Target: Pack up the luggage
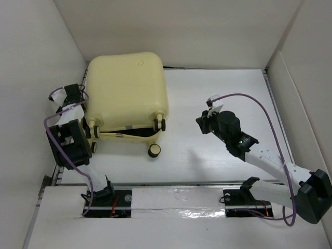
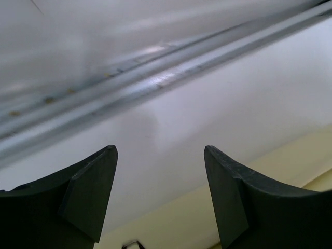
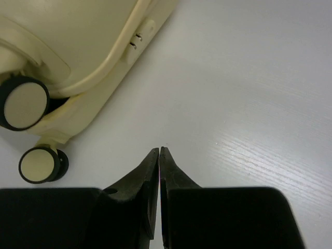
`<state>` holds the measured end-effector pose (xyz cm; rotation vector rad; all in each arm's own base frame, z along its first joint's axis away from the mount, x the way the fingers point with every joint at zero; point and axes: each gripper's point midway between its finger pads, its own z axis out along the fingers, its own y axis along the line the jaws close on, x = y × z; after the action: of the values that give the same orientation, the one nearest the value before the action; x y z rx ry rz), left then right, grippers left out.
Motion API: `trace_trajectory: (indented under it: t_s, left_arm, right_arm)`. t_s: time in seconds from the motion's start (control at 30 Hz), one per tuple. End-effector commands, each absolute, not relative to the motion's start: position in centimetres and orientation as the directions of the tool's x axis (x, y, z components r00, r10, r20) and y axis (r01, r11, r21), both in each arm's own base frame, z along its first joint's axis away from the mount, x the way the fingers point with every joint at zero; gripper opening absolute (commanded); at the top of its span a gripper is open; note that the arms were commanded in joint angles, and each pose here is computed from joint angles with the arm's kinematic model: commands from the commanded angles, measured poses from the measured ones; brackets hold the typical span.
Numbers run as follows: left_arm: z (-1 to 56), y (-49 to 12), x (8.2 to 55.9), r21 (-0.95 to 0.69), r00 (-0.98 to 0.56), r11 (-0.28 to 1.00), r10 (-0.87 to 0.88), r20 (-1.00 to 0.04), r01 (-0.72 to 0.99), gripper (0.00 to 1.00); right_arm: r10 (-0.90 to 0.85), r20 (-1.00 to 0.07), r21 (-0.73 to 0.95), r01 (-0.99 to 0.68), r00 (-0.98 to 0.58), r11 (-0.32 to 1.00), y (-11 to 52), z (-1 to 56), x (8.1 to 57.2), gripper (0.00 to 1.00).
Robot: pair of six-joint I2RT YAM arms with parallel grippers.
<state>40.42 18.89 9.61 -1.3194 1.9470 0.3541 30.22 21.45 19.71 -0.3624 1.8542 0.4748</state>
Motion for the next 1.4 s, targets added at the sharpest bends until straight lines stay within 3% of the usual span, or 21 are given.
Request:
trace_trajectory:
  t_s: [0.0,0.3,0.57,0.73,0.9,0.97,1.07,1.1,1.13,1.2,1.3,1.37]
  left_arm:
    - [9.2,6.2,41.4,-0.374,-0.311,0.598,-0.741,-0.595,-0.709,0.65]
    - [9.5,-2.1,35.3,-0.549,-0.3,0.625,-0.766,-0.568,-0.555,0.64]
    - [6.8,-6.4,28.7,-0.567,-0.396,0.686,-0.727,-0.561,-0.455,0.59]
    - [6.1,-10.1,26.1,-0.556,-0.481,0.751,-0.658,-0.58,-0.357,0.59]
    - [11.4,-10.8,27.7,-0.54,-0.418,0.794,-0.606,-0.676,-0.278,0.64]
    - [13.7,-11.1,27.9,-0.556,-0.407,0.793,-0.607,-0.683,-0.249,0.66]
    - [15.8,-10.8,27.9,-0.579,-0.367,0.782,-0.621,-0.693,-0.231,0.66]
    - [17.2,-10.3,27.9,-0.595,-0.322,0.772,-0.634,-0.703,-0.222,0.67]
    - [17.9,-10.0,27.8,-0.604,-0.296,0.766,-0.642,-0.708,-0.217,0.67]
    - [20.8,-9.0,28.2,-0.648,-0.207,0.736,-0.677,-0.706,-0.197,0.68]
    - [24.9,-9.2,29.4,-0.717,-0.115,0.686,-0.727,-0.677,-0.119,0.7]
    - [27.7,-9.3,30.8,-0.76,-0.055,0.645,-0.764,-0.642,-0.083,0.73]
  right_arm:
    - [0.023,-0.96,0.144,-0.421,-0.279,0.895,20.0,21.1,30.8,0.1]
    - [0.057,-0.949,0.156,-0.305,-0.311,0.94,16.6,20.0,32.5,0.14]
    - [0.129,-0.917,0.2,-0.155,-0.378,0.967,11.4,18.0,36.0,0.23]
    - [0.165,-0.911,0.231,-0.136,-0.379,0.963,10.0,19.1,38.2,0.45]
    - [0.167,-0.937,0.231,-0.183,-0.307,0.956,10.0,25.0,37.3,0.67]
    - [0.176,-0.95,0.236,-0.222,-0.259,0.946,10.3,26.9,35.0,0.72]
    - [0.187,-0.955,0.256,-0.324,-0.231,0.911,12.3,27.8,32.0,0.73]
    - [0.179,-0.954,0.26,-0.361,-0.242,0.896,13.2,27.4,31.3,0.73]
    - [0.167,-0.952,0.262,-0.398,-0.258,0.879,14.2,26.8,30.5,0.65]
    - [0.132,-0.954,0.257,-0.51,-0.27,0.82,17.6,27.1,28.6,0.41]
    - [0.084,-0.969,0.195,-0.515,-0.231,0.835,19.8,29.2,28.0,0.1]
    - [0.083,-0.981,0.154,-0.441,-0.175,0.884,19.3,31.2,29.5,0.09]
